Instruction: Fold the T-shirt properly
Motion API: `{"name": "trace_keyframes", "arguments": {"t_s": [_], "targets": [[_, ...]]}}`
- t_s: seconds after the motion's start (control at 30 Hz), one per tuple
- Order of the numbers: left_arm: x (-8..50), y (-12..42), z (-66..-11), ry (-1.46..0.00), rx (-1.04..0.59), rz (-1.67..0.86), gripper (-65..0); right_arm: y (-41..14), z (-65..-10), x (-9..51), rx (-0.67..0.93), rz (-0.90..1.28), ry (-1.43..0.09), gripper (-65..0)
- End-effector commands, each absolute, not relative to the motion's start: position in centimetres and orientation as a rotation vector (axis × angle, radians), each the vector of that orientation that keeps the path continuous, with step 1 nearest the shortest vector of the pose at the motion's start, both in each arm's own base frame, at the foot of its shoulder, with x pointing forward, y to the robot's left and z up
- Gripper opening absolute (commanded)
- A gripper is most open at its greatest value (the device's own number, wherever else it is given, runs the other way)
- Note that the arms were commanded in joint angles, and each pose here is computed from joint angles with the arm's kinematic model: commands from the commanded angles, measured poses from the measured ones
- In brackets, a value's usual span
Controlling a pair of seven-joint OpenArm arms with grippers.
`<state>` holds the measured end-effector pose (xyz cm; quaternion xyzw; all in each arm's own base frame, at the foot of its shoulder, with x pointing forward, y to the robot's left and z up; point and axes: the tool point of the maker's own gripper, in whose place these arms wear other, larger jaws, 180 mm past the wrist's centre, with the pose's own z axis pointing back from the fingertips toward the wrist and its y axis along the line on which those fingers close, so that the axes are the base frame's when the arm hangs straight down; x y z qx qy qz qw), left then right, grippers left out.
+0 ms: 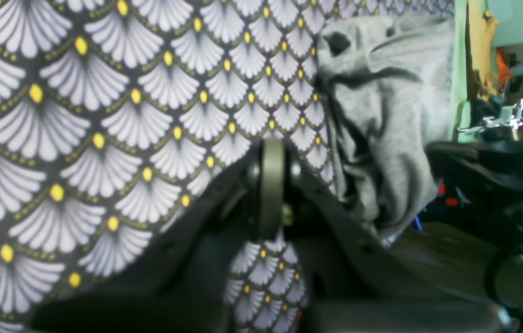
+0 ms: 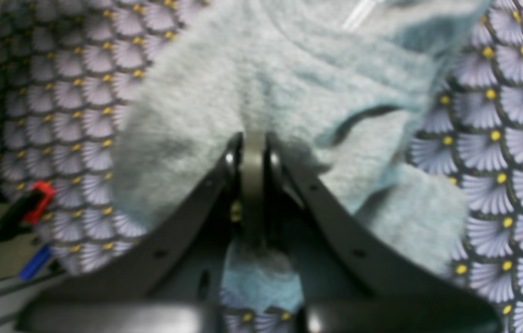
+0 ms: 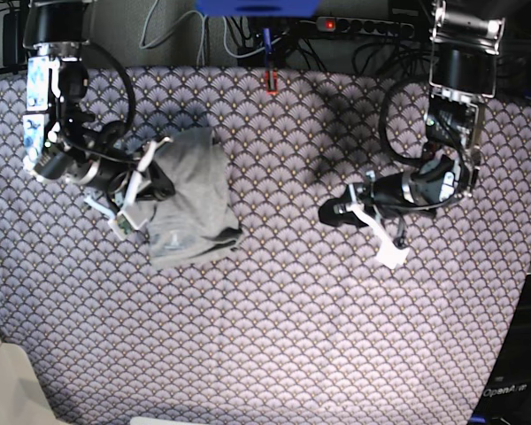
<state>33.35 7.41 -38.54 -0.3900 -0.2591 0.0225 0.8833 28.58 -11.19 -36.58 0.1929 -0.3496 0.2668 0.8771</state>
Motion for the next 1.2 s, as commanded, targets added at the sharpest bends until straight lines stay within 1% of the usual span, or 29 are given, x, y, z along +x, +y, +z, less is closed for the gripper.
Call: {"name": "trace_keyframes", "arguments": {"t_s": [0.0, 0.2, 0.4, 0.57, 0.73, 0.87, 0.93, 1.17], "targets": [[34.5, 7.5, -37.0, -0.589, -0.831, 0.034, -65.0, -11.7, -35.8, 29.4, 0.402, 0.559, -0.765, -64.4], [34.5, 7.5, -36.9, -0.591, -0.833, 0.036, -65.0, -12.6, -37.9, 29.2, 0.425, 0.507, -0.736, -64.4], [34.5, 7.5, -36.9, -0.591, -0.833, 0.036, -65.0, -10.8, -40.4, 28.3, 0.504, 0.494, -0.701, -64.4], [34.4, 7.7, -37.2, -0.583, -0.828, 0.038, -65.0, -10.8, -41.7, 28.0, 0.526, 0.459, -0.685, -64.4], [33.9, 7.7, -37.5, -0.577, -0.827, 0.042, -65.0, -11.4, -42.9, 28.0, 0.531, 0.422, -0.665, -64.4], [33.8, 7.6, -37.6, -0.572, -0.828, 0.043, -65.0, -12.4, -44.1, 27.8, 0.478, 0.435, -0.649, -64.4], [33.7, 7.6, -37.7, -0.571, -0.828, 0.044, -65.0, -12.1, -44.7, 27.4, 0.468, 0.443, -0.635, -64.4], [33.2, 7.7, -38.1, -0.559, -0.826, 0.048, -65.0, -12.2, -44.7, 27.4, 0.462, 0.442, -0.637, -64.4]]}}
